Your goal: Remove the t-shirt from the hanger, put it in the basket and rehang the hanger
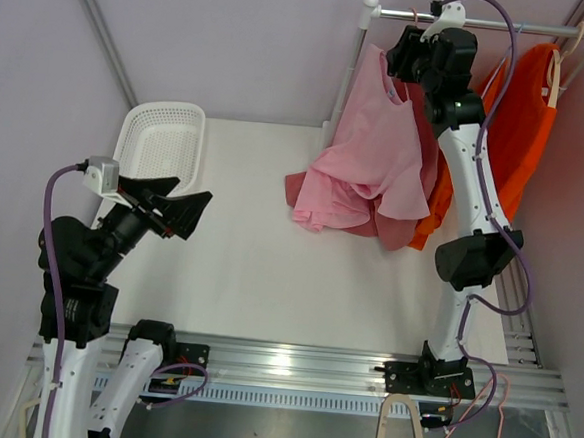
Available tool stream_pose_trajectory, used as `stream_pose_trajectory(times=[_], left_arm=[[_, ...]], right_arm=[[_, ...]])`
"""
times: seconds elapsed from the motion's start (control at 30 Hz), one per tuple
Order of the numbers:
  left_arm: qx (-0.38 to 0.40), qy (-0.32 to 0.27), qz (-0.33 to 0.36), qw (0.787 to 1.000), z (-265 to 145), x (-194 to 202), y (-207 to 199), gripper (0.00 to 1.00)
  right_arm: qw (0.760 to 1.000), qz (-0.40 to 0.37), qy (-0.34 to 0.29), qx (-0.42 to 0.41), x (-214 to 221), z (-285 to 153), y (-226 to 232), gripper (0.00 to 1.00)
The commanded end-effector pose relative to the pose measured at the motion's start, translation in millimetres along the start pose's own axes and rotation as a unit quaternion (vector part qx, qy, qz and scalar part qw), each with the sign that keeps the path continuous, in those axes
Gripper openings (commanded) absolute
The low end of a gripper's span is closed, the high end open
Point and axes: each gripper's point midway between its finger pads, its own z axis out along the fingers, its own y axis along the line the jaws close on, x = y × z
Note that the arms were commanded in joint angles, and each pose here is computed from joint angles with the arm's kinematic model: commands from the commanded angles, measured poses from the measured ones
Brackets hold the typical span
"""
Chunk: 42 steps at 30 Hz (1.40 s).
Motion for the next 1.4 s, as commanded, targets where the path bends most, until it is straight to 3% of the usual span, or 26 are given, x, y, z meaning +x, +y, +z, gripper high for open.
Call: stream_pose_trajectory(times=[0.0, 0.1, 0.3, 0.4, 0.43, 0.63, 0.8, 0.93, 1.1, 1.23, 1.37], left_arm=[[-0.006, -0.003, 0.004, 1.0, 6, -1, 5, 0.99], [-0.01, -0.003, 0.006, 1.0, 5, -1, 7, 0.99], [-0.01, -0.011, 0.011, 1.0, 2, -2, 6, 0.99], [-0.012, -0.009, 0.01, 1.0, 2, -1, 6, 1.0], [-0.011, -0.008, 0.009, 1.0, 2, 0, 7, 1.0], [-0.008, -0.007, 0.01, 1.0, 4, 0, 6, 0.99], [0.117, 0.01, 0.015, 0.993, 10, 2, -32, 0.99], [0.172, 0.041, 0.034, 0.984, 18, 8, -51, 1.0], [0.118, 0.091, 0.05, 0.987, 42, 16, -42, 1.0], [0.109, 0.112, 0.067, 0.986, 53, 21, -51, 0.99], [0.106, 0.122, 0.092, 0.983, 59, 35, -67, 1.0]], right_arm=[[1.0, 0.005, -0.023, 0.004, -15, 2, 2, 0.53], [1.0, 0.01, -0.02, 0.003, -13, 2, 4, 0.48], [0.999, 0.004, -0.024, 0.022, -18, -4, 1, 0.46], [0.999, 0.002, -0.024, 0.037, -19, -5, -3, 0.05], [0.999, 0.001, -0.023, 0.038, -18, -5, -3, 0.0], [0.998, -0.003, -0.05, 0.031, -38, -12, 5, 0.0], [0.995, -0.009, -0.092, 0.033, -75, -33, 15, 0.0], [0.992, -0.019, -0.12, 0.037, -100, -56, 23, 0.0], [0.991, -0.015, -0.122, 0.055, -113, -89, 27, 0.0], [0.972, 0.039, -0.099, 0.209, -87, -124, -5, 0.0], [0.966, 0.083, -0.08, 0.231, -68, -179, 9, 0.0]])
